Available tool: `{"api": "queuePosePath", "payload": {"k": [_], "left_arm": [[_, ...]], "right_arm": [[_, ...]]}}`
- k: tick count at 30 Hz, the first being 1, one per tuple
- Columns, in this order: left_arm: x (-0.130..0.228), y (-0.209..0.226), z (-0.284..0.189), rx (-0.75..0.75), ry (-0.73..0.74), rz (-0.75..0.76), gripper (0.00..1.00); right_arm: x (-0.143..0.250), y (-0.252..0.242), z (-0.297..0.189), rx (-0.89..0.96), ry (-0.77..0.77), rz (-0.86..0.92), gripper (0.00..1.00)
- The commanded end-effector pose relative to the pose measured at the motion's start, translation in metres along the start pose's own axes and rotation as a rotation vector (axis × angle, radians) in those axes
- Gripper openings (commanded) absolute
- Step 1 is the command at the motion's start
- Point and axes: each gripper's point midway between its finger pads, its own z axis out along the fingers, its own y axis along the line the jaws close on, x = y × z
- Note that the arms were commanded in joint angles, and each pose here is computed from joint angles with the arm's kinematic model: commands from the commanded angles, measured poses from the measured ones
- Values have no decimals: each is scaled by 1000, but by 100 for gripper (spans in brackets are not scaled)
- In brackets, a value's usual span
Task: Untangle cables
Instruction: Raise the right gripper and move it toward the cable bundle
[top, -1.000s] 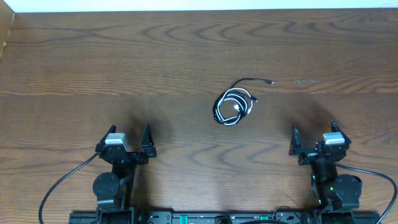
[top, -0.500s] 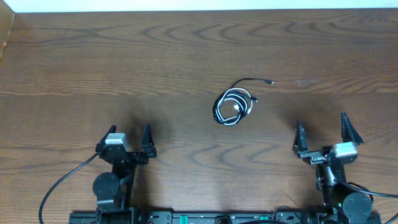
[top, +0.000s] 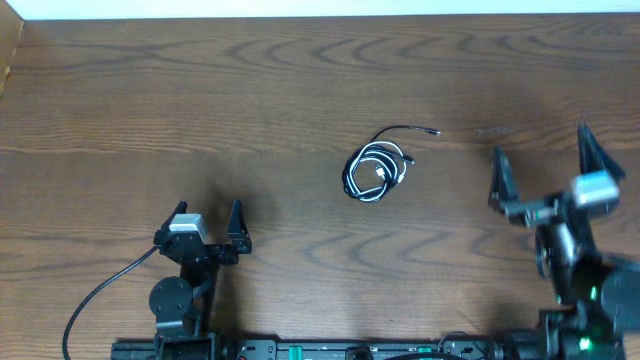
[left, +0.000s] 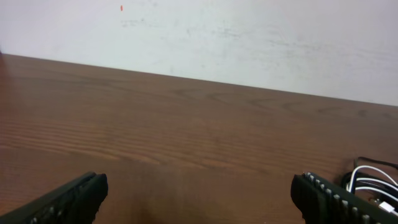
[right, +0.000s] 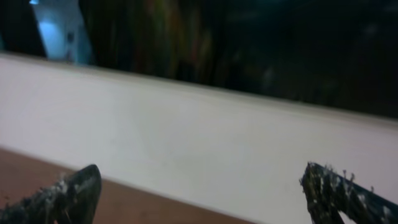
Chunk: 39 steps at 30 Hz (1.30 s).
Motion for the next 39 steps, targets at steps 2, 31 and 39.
{"api": "queuePosePath", "payload": {"k": [2, 31, 39], "left_arm": [[17, -3, 1, 26, 56, -1, 99], [17, -3, 1, 26, 56, -1, 99], [17, -3, 1, 25, 56, -1, 99]], "right_arm": [[14, 15, 40, -141, 134, 35, 99], [169, 43, 114, -306, 612, 492, 80], [176, 36, 113, -255, 634, 485, 1]]}}
